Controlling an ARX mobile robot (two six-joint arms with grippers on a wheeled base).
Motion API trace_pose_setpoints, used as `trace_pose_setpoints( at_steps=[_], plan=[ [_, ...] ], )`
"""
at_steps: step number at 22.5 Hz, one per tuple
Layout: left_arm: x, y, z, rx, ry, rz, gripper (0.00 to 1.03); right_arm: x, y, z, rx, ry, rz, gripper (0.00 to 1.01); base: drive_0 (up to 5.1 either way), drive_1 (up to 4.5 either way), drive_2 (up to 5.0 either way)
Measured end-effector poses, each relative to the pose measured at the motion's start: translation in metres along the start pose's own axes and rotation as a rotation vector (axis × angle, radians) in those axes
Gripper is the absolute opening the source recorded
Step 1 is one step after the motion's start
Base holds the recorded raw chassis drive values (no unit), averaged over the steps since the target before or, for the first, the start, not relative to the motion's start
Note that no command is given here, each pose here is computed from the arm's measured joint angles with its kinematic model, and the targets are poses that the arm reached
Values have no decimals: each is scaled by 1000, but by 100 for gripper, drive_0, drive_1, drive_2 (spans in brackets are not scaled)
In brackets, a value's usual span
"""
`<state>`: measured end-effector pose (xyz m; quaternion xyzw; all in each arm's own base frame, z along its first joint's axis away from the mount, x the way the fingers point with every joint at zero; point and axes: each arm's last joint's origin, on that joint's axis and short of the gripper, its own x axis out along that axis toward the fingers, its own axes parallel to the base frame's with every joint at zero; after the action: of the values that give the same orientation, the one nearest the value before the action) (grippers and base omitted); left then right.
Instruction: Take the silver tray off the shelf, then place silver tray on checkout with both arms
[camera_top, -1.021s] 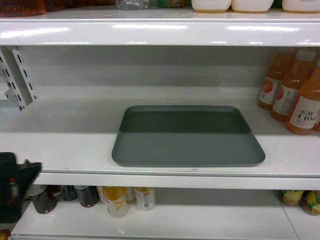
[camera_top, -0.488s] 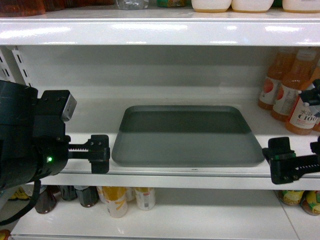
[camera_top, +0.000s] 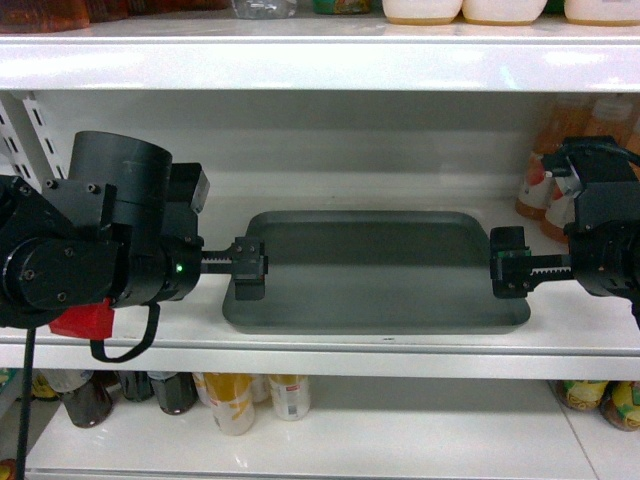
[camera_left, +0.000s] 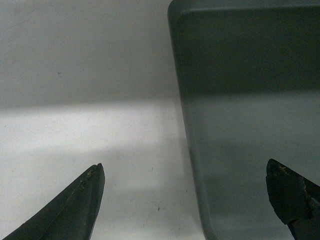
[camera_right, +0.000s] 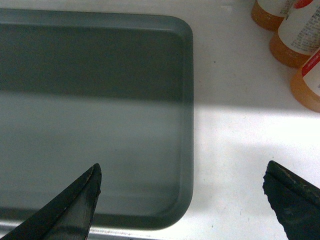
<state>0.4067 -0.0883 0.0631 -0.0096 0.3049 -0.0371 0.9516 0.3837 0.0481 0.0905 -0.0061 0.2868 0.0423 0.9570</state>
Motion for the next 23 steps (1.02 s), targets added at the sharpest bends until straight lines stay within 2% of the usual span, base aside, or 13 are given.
trace_pose_setpoints(
  at_steps=[5,9,10,12,16,23],
  plan=[
    [17,0,-10,5,61,2,98,30,7,-6,4,67,-20,98,0,0,0],
    [24,-1,-9,6,92,3,98,54,10,-6,19,130,-37,98,0,0,0],
    [24,-1,-8,4,102,3,98,59,9,-5,30,145,-39,98,0,0,0],
    [25,-2,-7,-19,136,-20,98,70,6,-4,50,165,-49,98,0,0,0],
    [25,-4,-9,-13,178,-20,98,85,-1,-3,79,206,-76,98,0,0,0],
    [27,-3,-6,-20,214,-22,98,96,-4,2,85,228,-89,98,0,0,0]
  ],
)
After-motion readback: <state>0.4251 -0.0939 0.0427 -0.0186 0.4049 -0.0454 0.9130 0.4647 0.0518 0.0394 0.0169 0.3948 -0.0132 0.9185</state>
